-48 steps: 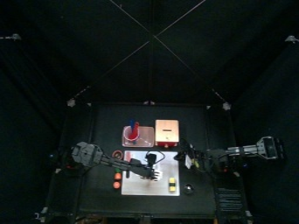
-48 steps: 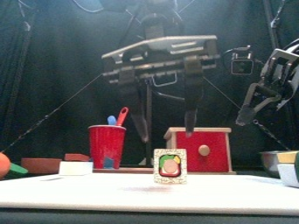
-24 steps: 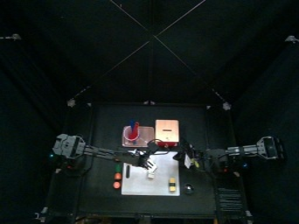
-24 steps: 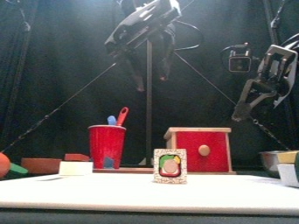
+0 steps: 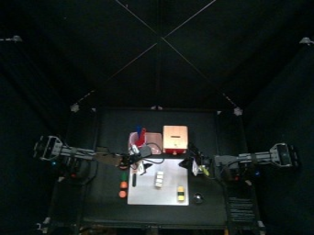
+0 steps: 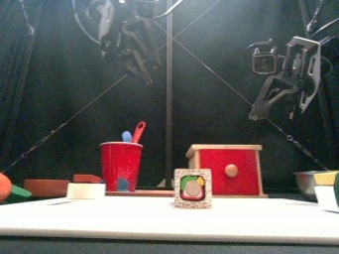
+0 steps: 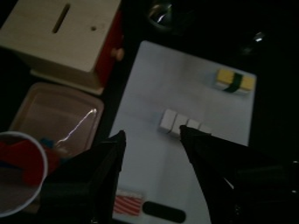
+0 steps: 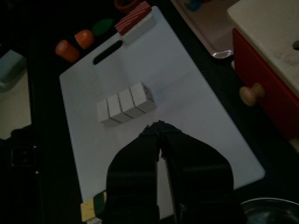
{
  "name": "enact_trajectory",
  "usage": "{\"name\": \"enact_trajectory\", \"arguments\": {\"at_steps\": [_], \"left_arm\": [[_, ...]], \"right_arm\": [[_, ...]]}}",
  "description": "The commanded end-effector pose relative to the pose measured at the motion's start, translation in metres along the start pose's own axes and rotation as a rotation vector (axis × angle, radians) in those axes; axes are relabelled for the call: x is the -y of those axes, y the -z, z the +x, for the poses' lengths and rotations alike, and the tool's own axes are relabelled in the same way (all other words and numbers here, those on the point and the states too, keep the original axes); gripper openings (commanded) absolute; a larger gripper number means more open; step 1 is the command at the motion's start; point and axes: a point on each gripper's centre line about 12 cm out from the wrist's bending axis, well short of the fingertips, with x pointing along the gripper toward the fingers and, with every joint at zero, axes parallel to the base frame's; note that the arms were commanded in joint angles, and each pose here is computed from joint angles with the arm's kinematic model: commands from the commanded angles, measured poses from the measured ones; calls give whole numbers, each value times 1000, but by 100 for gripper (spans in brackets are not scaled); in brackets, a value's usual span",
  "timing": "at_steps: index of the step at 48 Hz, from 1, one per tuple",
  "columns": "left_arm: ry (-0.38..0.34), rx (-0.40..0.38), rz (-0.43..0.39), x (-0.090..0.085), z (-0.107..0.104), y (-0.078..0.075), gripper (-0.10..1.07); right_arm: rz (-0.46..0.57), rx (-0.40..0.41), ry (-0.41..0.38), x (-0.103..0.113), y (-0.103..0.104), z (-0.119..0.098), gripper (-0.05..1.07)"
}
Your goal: Put white sushi roll onto cutting board
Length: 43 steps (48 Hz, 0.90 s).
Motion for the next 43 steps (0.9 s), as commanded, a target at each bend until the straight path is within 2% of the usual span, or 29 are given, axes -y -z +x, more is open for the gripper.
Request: {"name": "enact_trajectory", "arguments": {"at_steps": [1, 7, 12, 17, 43], "left_arm": [[65, 92, 48, -3, -22, 24, 88], [79, 117, 39, -13, -37, 53, 88], [93, 146, 38, -16, -45, 63, 88], [101, 169, 42, -17, -51, 66, 88], [99, 155, 47, -18, -49, 71, 88]], "right_arm": [[10, 32, -13, -4, -10, -2, 18], [17, 32, -12, -4, -10, -2, 18], [29, 40, -18, -5, -12, -2, 18], [31, 38, -17, -5, -12, -2, 18], [45, 38, 8, 2, -13, 0, 18]]}}
